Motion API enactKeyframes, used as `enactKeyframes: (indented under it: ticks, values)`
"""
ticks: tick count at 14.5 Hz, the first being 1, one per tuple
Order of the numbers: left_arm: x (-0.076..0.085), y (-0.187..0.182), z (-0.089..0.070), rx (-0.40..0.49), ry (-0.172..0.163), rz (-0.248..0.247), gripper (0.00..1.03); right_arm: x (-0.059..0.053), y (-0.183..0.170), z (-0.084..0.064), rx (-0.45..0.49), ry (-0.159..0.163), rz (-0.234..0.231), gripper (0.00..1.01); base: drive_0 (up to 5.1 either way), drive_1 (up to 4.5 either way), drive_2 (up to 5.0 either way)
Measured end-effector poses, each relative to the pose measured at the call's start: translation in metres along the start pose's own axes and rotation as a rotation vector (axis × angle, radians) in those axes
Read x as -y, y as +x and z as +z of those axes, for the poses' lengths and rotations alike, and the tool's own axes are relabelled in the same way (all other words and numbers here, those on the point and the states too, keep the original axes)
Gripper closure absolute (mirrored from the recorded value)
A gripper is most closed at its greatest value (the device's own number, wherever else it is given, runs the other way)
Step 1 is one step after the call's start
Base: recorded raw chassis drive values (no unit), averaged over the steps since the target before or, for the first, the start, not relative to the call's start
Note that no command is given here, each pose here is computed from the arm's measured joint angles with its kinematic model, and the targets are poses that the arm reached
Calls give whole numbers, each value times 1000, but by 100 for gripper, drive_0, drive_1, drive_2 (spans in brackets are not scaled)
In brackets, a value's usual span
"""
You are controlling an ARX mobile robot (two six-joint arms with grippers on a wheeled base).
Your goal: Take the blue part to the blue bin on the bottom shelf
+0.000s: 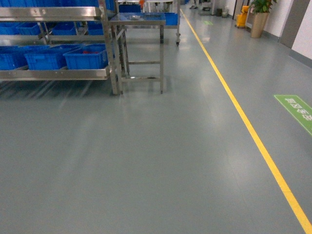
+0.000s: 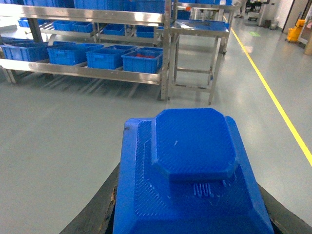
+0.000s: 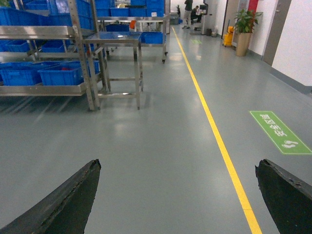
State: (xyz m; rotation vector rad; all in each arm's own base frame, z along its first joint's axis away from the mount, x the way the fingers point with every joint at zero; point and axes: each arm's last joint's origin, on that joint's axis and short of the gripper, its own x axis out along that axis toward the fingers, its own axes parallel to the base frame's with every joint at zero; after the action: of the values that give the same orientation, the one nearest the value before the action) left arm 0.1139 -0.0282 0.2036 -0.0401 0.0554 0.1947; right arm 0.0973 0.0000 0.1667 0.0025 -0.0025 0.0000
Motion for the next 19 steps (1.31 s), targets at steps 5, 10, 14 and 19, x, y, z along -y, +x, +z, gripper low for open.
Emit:
enactKeyframes:
  ticks: [5, 10, 14, 19]
  values:
    - [0, 0, 0, -1, 0, 0, 60, 0, 0, 0, -2, 0, 0, 3, -4, 410, -417]
    - [0, 0, 0, 0, 0, 0, 60, 0, 0, 0, 3, 0, 0, 3, -5, 408, -419]
    - [0, 0, 0, 1, 0, 0, 60, 0, 0, 0, 2, 0, 0, 3, -6, 407, -420]
    - [0, 0, 0, -4, 2, 0, 60, 0, 0, 0, 0, 0, 0, 3, -6, 407, -420]
